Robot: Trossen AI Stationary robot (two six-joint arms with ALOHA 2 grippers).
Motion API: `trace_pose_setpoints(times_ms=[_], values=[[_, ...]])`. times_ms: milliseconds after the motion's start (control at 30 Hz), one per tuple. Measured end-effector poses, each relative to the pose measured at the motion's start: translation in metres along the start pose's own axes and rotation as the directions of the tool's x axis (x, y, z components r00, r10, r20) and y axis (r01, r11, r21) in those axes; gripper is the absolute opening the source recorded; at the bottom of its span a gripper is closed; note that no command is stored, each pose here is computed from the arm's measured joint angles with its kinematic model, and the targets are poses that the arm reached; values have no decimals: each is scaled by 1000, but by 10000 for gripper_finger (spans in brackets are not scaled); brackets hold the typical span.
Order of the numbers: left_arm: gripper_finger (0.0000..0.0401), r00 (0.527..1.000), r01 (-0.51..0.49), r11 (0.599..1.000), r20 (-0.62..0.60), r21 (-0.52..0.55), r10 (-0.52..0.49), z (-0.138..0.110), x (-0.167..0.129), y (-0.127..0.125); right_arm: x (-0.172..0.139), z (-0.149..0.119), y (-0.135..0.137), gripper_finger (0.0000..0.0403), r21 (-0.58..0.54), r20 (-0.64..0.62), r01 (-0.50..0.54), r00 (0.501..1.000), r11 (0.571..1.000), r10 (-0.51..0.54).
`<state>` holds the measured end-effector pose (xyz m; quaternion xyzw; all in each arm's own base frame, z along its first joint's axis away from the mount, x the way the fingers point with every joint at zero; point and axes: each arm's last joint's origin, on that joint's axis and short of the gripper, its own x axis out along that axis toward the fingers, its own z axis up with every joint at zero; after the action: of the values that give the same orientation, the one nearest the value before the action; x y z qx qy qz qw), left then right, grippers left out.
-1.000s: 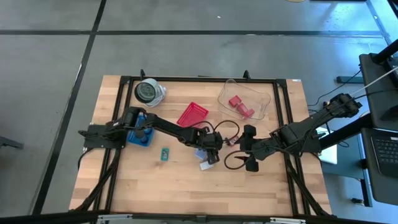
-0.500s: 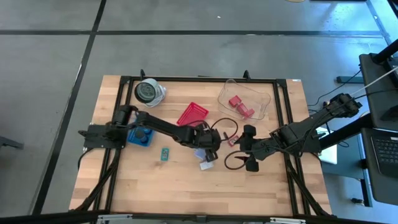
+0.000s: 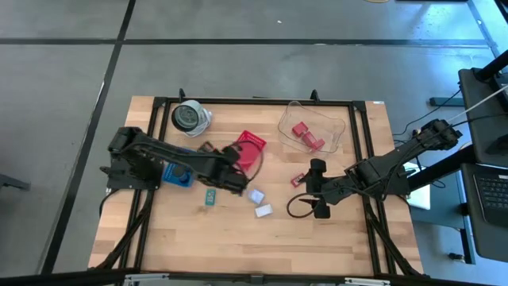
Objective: Pick & Place Office items
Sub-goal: Put the white hourglass into the blue bin
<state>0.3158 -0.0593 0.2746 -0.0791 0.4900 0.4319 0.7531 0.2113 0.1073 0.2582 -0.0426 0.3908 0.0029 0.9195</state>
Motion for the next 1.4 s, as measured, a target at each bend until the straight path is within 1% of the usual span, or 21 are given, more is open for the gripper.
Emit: trace_pose_setpoints(times_ms=[67, 133, 167, 267, 300, 400, 467, 567, 667, 767, 833, 1033, 1100, 1300, 1400], values=[[193, 998, -37, 999, -58, -29, 36, -9, -12, 14, 0, 0, 0, 290, -3, 2, 0, 1000, 1000, 0], [193, 988, -73, 996, -141, -51, 65, -17, -21, 26, 0, 0, 0, 290, -4, 1, 1, 1000, 1000, -1], [192, 982, -72, 995, -180, -68, 58, -20, -24, 28, 0, 0, 0, 290, -5, 4, 2, 1000, 1000, -2], [192, 962, 0, 994, -272, -105, -28, -31, -26, 30, 0, 1, 0, 290, -7, 7, 1, 1000, 1000, -1], [192, 956, -4, 994, -293, -112, -29, -34, -26, 30, 0, 1, 0, 290, -7, 10, 0, 1000, 1000, 0], [192, 933, -78, 988, -358, -134, 25, -48, -19, 30, 0, 1, 0, 290, -5, 14, -1, 1000, 1000, 1], [192, 919, -105, 984, -392, -143, 41, -56, -13, 29, 0, 2, 0, 290, -5, 16, -2, 1000, 1000, 2], [192, 890, -160, 978, -449, -134, 84, -71, -5, 29, 0, 2, 0, 290, -17, 16, -2, 1000, 1000, 2], [192, 857, -188, 975, -505, -118, 104, -81, 1, 30, 0, 2, 0, 291, -23, 17, -2, 1000, 1000, 2], [192, 822, -162, 983, -564, -87, 86, -84, 1, 29, 0, 2, 0, 291, -23, 18, -2, 1000, 1000, 3], [192, 790, -140, 987, -609, -73, 68, -84, 1, 29, 0, 2, 1, 291, -22, 23, -4, 1000, 1000, 4], [192, 706, -78, 996, -708, -52, 19, -80, 4, 31, 0, 4, 1, 291, -19, 36, -8, 999, 1000, 8], [192, 694, -69, 996, -719, -50, 12, -77, 6, 32, 0, 4, 1, 291, -17, 41, -9, 999, 1000, 10], [192, 681, -49, 998, -733, -39, 5, -70, 14, 37, 0, 5, 1, 291, -18, 45, -10, 999, 1000, 11], [192, 630, -52, 998, -777, -28, 11, -73, 23, 40, 0, 5, 1, 291, -18, 45, -10, 999, 1000, 11]])
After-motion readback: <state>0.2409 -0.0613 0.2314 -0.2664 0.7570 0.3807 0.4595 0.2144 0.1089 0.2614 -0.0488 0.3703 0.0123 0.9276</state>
